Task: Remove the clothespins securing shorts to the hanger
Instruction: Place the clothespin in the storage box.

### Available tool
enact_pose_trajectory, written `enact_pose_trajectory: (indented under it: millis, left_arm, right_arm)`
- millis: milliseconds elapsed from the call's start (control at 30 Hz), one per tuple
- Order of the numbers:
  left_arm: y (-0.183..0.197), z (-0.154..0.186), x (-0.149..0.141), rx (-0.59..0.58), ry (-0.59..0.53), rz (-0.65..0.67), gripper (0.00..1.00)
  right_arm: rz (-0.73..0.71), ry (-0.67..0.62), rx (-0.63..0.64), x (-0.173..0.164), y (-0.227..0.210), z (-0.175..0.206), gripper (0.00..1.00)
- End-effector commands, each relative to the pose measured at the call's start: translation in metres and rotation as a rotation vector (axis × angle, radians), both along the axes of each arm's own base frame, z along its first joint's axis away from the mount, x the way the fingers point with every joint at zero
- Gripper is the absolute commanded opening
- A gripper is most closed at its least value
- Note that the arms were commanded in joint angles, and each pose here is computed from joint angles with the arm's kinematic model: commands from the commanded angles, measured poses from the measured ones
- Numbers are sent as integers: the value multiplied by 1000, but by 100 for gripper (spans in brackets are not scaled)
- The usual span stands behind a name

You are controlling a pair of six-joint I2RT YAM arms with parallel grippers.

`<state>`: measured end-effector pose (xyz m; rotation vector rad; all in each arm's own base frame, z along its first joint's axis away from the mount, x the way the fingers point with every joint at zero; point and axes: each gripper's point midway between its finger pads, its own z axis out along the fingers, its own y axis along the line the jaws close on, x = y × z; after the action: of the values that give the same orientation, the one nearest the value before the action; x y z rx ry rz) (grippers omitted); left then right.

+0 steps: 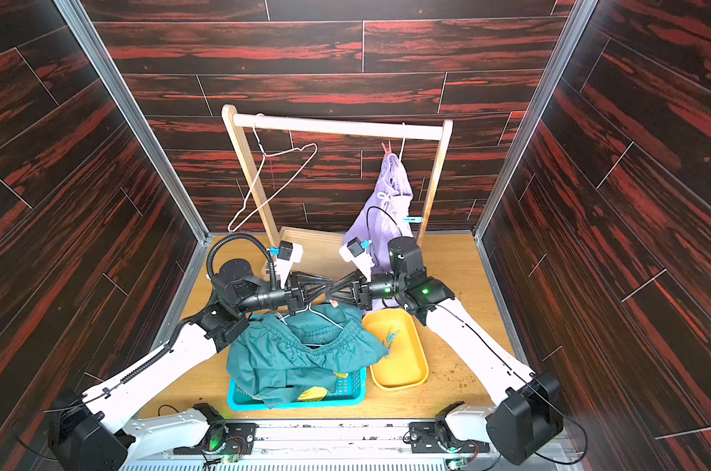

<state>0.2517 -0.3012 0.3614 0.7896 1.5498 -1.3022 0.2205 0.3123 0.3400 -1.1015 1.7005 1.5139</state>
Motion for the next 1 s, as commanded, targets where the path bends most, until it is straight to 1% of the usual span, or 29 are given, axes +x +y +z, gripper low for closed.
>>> enact_pose_trajectory:
  millis: [0,67,167,233,267,300,400,600,700,833,900,967]
  left_arm:
    - [5,21,2,-36,-52,37,25]
    - [5,22,2,-37,-52,36,45]
    - [7,22,5,-38,-45,60,73]
    - [9,22,8,-40,-41,85,90]
    - [11,21,10,-40,-40,101,96]
    - [12,21,11,-40,-39,115,98]
    - [15,20,12,-34,-43,136,98]
    - [30,14,9,4,-63,213,98]
    - [46,11,8,9,-80,290,98]
    - [72,8,10,-5,-97,430,100]
    - [81,4,11,4,-90,480,100]
    - [89,-4,16,38,-62,529,100]
  right_arm:
    - [28,52,-10,-2,5,-8,11]
    - [25,52,-11,-1,5,-9,11]
    - [20,53,-13,0,5,-10,11]
    - [17,55,-16,0,5,-11,11]
    - [15,55,-18,0,5,-11,11]
    - [13,55,-19,0,5,-12,11]
    - [-4,53,-28,2,4,-13,11]
    - [-89,48,-80,12,0,-22,10]
    - [-151,45,-114,21,-3,-28,10]
    - [-256,37,-164,37,-8,-36,10]
    - [-318,24,-187,46,-12,-39,10]
    - [-392,6,-209,55,-19,-40,10]
